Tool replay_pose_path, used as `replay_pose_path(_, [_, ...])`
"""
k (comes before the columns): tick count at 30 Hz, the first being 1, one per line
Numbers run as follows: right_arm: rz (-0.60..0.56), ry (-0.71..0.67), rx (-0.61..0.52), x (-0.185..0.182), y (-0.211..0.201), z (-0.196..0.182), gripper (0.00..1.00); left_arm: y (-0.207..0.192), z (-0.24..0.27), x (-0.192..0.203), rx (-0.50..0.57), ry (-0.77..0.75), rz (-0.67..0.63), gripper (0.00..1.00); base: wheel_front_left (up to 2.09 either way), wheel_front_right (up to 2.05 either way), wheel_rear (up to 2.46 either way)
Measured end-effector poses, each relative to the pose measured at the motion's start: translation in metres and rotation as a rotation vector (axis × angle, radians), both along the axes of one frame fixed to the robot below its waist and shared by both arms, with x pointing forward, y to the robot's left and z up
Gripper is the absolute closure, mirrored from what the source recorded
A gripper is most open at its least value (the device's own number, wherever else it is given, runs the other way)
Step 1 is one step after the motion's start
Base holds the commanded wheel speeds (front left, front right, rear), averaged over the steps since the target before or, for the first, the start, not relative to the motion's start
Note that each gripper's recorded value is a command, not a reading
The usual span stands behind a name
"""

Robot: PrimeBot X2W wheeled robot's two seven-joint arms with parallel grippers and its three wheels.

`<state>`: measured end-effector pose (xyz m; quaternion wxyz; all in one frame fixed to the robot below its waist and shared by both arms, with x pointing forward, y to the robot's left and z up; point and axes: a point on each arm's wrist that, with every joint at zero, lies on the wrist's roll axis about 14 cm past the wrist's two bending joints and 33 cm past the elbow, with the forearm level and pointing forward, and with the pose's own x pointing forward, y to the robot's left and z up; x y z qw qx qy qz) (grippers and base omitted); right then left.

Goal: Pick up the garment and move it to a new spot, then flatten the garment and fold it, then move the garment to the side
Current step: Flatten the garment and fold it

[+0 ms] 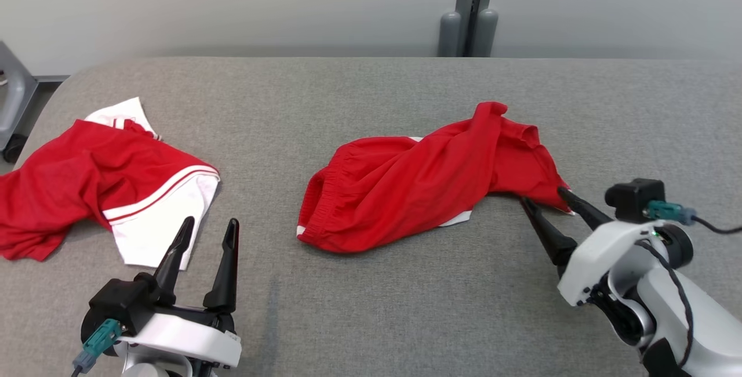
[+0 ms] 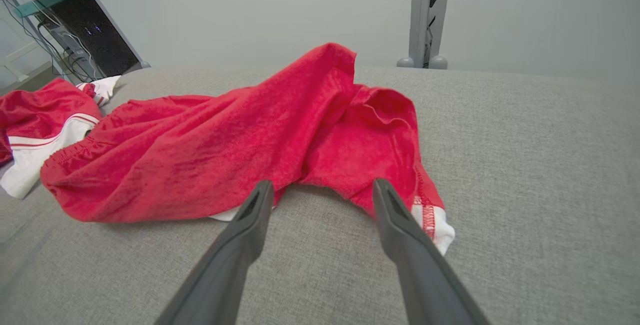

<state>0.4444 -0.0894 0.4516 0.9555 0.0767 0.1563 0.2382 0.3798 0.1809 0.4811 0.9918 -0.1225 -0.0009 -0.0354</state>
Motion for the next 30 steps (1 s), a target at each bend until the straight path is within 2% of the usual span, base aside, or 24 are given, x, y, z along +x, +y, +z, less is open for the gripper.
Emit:
replay_pose_path(7, [0.089,0.126,-0.038,0.016,0.036,-0.013,0.0,0.012,-0.007,-0.006,-0.014,0.025,0.043,0.0,0.0,0.0,0.0])
replay_pose_path(18, [0.117,0.299,-0.12,0.049,0.054,-0.037,0.0,0.039,-0.017,-0.017,-0.029,0.06,0.139,0.0,0.0,0.0,0.0])
replay_pose_path(19, [0.121,0.305,-0.123,0.05,0.056,-0.039,0.21,0.041,-0.017,-0.017,-0.029,0.062,0.147,0.0,0.0,0.0,0.0])
replay_pose_path(20, [0.123,0.31,-0.125,0.051,0.058,-0.04,0.59,0.043,-0.017,-0.018,-0.029,0.063,0.154,0.0,0.0,0.0,0.0])
replay_pose_path(21, [0.126,0.312,-0.123,0.052,0.06,-0.04,0.89,0.045,-0.017,-0.018,-0.029,0.063,0.159,0.0,0.0,0.0,0.0])
replay_pose_path(22, [0.131,0.313,-0.12,0.053,0.064,-0.04,1.0,0.046,-0.017,-0.019,-0.027,0.063,0.163,0.0,0.0,0.0,0.0])
replay_pose_path(30, [0.141,0.249,-0.105,0.049,0.065,-0.023,1.0,0.046,-0.012,-0.019,-0.026,0.047,0.163,0.0,0.0,0.0,0.0])
